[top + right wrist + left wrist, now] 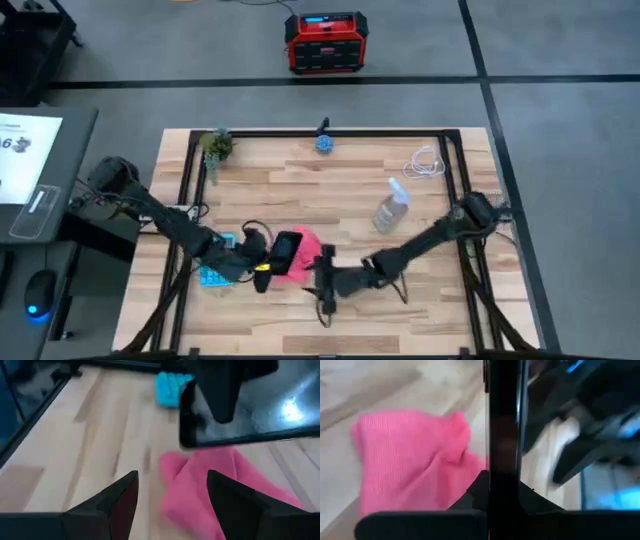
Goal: Apply microfiber cloth
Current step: Wipe the front of the black cellphone using pink microfiber cloth
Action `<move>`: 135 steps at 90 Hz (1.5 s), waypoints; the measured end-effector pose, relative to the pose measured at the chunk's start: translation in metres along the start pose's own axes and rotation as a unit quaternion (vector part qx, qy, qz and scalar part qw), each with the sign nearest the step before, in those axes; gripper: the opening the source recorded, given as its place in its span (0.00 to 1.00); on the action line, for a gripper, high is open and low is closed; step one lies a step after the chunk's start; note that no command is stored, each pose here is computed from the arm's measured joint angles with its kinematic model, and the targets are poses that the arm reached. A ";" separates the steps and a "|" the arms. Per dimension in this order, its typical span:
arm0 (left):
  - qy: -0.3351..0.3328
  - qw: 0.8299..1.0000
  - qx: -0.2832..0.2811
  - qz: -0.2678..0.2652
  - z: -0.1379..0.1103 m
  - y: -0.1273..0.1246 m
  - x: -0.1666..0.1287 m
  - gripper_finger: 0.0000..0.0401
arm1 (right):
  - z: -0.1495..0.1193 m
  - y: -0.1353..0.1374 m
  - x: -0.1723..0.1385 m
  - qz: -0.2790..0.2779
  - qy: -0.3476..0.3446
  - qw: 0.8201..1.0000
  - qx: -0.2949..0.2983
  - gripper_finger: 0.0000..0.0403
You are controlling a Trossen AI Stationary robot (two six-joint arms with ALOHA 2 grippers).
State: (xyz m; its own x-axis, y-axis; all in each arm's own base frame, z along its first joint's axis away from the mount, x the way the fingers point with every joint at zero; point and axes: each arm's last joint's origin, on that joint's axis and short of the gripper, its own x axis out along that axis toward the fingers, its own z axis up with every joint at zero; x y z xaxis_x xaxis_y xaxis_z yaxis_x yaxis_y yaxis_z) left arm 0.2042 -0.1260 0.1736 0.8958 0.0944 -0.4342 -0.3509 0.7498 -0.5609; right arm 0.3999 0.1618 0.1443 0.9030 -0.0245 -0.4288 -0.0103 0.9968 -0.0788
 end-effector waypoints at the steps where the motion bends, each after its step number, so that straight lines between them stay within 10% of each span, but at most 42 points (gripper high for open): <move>1: -0.005 1.000 -0.001 -0.001 -0.002 0.001 -0.001 0.01 | -0.002 -0.002 0.002 0.001 0.000 1.000 0.001 0.55; 33: -0.061 0.998 -0.016 0.015 -0.025 0.017 -0.013 0.01 | -0.039 -0.041 0.058 -0.023 0.074 0.995 0.063 0.51; 56: -0.065 0.998 -0.021 0.001 -0.028 0.012 -0.018 0.01 | -0.027 -0.025 0.037 -0.056 0.125 0.990 0.022 0.04; 87: -0.151 0.986 -0.065 0.024 -0.024 0.012 -0.016 0.01 | 0.044 0.020 -0.051 -0.200 0.005 0.980 0.006 0.01; 135: -0.236 0.971 -0.031 -0.032 -0.013 -0.022 0.016 0.01 | 0.043 0.010 -0.008 -0.154 -0.068 0.984 -0.049 0.00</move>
State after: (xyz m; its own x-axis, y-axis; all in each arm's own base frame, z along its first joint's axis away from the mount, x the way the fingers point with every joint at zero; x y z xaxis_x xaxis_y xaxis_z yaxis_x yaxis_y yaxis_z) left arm 0.2228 -0.1494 0.1700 0.9364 0.3493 -0.0349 -0.2934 0.7242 -0.6241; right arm 0.4107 0.1751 0.1854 0.9189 -0.3081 -0.2463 0.2386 0.9314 -0.2750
